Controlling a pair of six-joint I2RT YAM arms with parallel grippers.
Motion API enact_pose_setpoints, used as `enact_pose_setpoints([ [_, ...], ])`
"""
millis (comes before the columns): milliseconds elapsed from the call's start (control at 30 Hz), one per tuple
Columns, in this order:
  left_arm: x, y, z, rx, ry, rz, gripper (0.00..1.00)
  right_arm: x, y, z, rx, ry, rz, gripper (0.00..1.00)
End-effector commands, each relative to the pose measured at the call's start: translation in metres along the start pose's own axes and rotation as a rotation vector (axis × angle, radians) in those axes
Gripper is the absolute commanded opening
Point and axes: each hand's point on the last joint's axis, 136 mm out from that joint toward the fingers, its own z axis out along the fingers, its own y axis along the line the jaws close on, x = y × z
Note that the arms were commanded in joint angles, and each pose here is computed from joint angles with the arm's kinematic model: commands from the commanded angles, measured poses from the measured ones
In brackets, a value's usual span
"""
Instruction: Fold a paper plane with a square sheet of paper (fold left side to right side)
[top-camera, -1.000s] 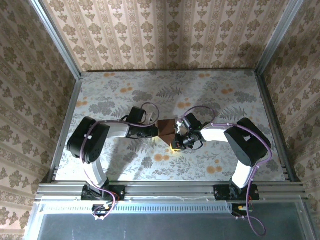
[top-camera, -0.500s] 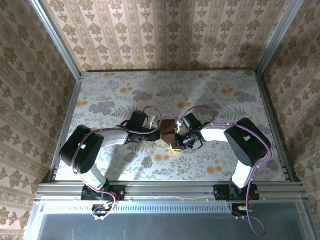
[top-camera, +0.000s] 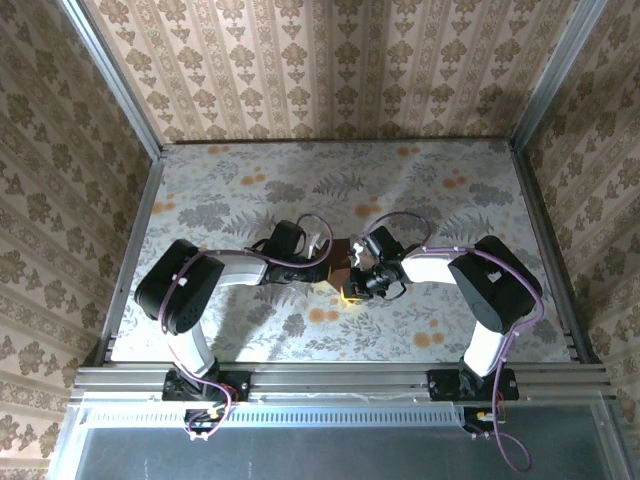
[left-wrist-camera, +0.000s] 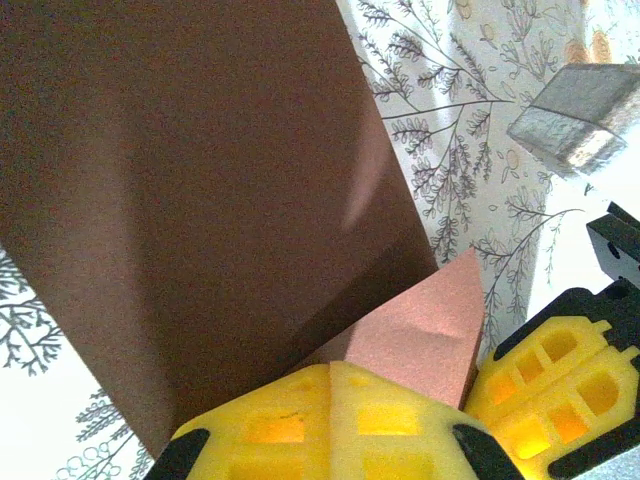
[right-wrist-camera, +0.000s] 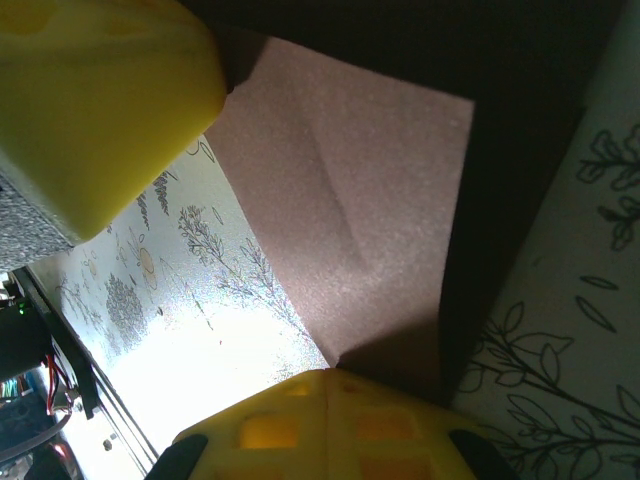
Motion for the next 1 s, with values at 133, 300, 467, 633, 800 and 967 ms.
enact_pose_setpoints([
  [133,0.004,0.003,0.011,-0.016,0.041,0.001,0.0,0.019,-0.035,0.008,0.143,0.051,0.077,0.0],
  [300,0.022,0.02,0.015,-0.097,0.11,-0.025,0.0,0.001,-0.004,-0.003,0.06,0.009,0.046,0.0],
  [467,0.036,0.033,0.015,-0.152,0.148,-0.058,0.0,-0.012,0.026,-0.019,-0.035,-0.037,0.008,0.01],
  [633,0.042,0.037,0.015,-0.166,0.16,-0.075,0.0,-0.015,0.03,-0.019,-0.086,-0.046,0.027,0.0],
  [800,0.042,0.038,0.016,-0.17,0.165,-0.079,0.0,-0.027,0.029,-0.008,-0.094,-0.053,0.039,0.0],
  [967,0.042,0.039,0.016,-0.175,0.166,-0.091,0.0,-0.039,0.027,0.0,-0.073,-0.053,0.035,0.0],
])
